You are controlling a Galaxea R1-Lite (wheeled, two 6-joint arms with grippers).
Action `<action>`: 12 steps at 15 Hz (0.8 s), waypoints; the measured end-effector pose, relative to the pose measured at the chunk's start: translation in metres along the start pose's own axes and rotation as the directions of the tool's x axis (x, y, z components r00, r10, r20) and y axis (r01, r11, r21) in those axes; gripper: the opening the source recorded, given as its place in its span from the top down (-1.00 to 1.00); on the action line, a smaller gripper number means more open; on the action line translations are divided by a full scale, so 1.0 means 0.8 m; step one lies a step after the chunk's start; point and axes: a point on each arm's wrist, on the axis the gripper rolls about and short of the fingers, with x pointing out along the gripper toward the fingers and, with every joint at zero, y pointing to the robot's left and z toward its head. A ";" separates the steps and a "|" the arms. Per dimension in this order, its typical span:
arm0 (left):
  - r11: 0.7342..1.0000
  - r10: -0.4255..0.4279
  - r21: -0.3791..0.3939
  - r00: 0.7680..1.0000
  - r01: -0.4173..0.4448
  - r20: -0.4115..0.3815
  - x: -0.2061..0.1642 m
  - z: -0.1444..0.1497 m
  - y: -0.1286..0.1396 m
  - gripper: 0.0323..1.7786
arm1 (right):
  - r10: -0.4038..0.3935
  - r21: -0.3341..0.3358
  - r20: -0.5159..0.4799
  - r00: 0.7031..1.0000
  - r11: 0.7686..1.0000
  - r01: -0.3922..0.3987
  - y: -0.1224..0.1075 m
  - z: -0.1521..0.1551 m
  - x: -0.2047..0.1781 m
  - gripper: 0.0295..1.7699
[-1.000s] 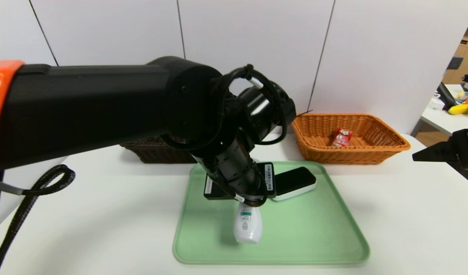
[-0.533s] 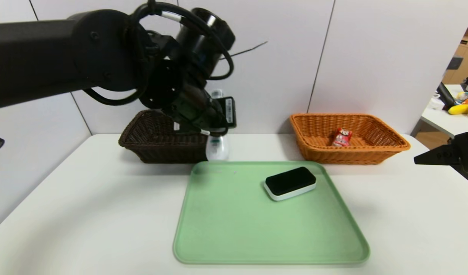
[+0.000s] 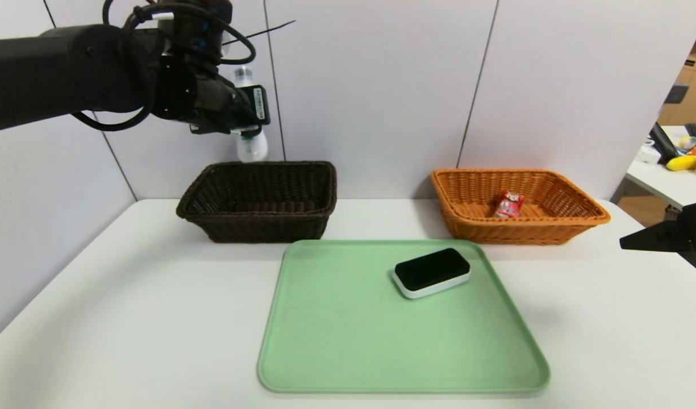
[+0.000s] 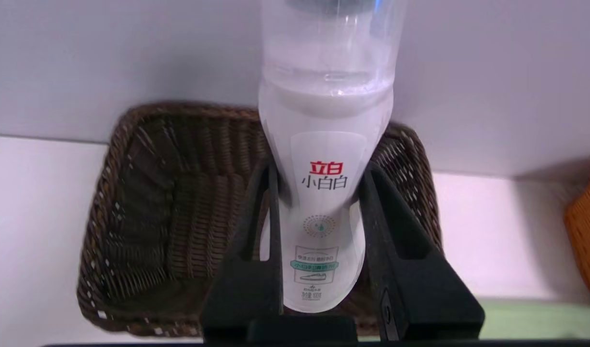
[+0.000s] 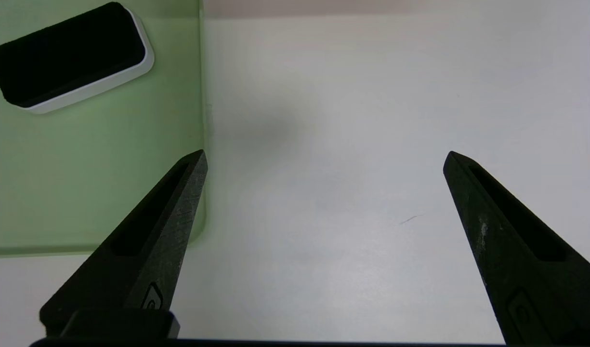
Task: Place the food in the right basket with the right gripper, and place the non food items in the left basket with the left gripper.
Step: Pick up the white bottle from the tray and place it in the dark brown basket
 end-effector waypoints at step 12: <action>0.981 0.180 0.096 0.973 -0.167 -0.147 0.082 -0.047 0.050 0.46 | 0.003 0.061 0.032 0.999 0.998 -0.005 -0.002 0.000 -0.010 -0.91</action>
